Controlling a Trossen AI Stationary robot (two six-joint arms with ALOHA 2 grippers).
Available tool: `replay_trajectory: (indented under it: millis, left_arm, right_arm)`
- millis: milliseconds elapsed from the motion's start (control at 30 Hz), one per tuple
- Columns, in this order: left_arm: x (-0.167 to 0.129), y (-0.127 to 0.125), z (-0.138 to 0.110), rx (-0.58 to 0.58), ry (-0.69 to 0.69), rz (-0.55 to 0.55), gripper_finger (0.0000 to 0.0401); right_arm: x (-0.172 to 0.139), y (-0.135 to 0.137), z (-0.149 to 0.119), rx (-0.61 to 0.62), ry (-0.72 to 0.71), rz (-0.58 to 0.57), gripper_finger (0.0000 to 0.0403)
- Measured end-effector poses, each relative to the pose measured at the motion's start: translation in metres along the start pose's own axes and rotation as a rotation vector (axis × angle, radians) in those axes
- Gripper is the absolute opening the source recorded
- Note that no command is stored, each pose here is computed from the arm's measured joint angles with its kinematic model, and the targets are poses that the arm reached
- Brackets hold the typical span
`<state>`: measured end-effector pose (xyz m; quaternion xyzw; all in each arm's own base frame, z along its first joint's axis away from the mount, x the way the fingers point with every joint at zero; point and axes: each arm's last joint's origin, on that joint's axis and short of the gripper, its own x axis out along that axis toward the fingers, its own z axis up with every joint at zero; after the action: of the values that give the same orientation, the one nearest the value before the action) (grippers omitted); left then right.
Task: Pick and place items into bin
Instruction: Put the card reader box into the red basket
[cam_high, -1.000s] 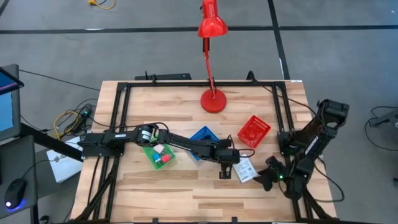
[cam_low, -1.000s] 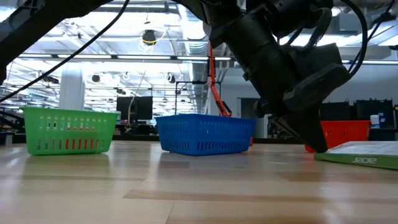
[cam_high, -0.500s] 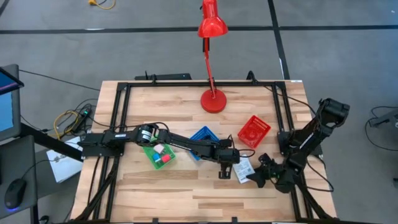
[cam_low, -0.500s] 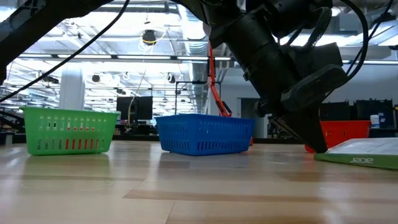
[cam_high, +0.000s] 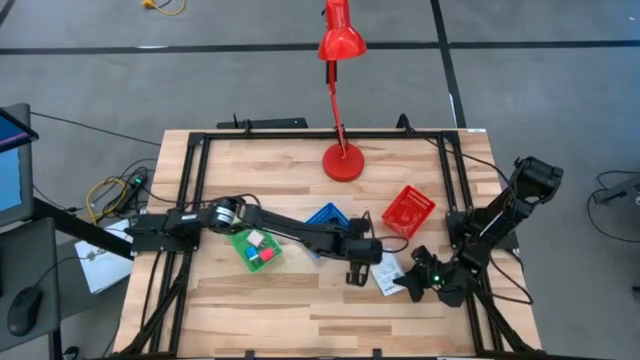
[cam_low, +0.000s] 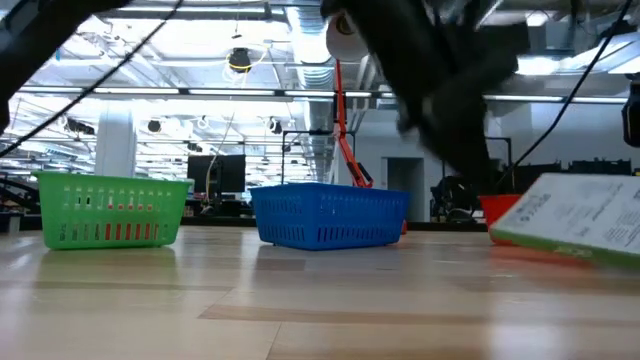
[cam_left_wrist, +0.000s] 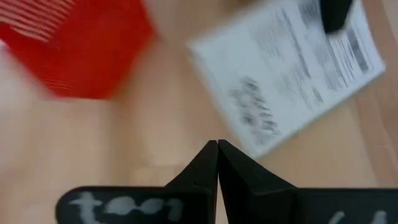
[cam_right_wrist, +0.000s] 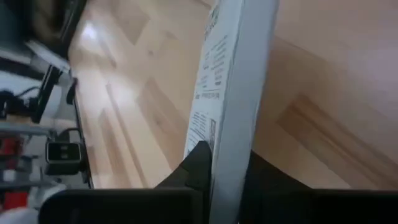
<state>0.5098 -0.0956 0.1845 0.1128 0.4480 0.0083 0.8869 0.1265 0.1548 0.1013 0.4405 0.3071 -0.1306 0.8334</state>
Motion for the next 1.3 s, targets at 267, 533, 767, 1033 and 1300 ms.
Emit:
replay_trajectory:
  millis: [267, 533, 767, 1033, 1300]
  left_arm:
    - [-0.043, 0.012, 0.003, -0.014, 0.067, 0.170, 0.0000]
    - [-0.054, -0.006, -0.010, -0.004, 0.189, 0.258, 0.0000]
    - [-0.057, -0.007, -0.012, -0.004, 0.204, 0.333, 0.0000]
    - [-0.062, -0.002, -0.023, -0.032, 0.284, 0.460, 0.0000]
    - [-0.068, 0.002, -0.033, -0.077, 0.344, 0.582, 0.0000]
  right_arm:
    - [-0.011, 0.006, 0.017, -0.152, -0.214, 0.025, 0.0036]
    - [-0.054, 0.010, 0.051, -0.218, -0.287, 0.068, 0.0030]
    - [-0.088, 0.017, 0.089, -0.410, -0.412, -0.041, 0.0030]
    - [-0.114, 0.013, 0.122, -0.442, -0.265, -0.319, 0.0031]
    - [-0.136, 0.010, 0.141, -0.652, -0.145, -0.574, 0.0031]
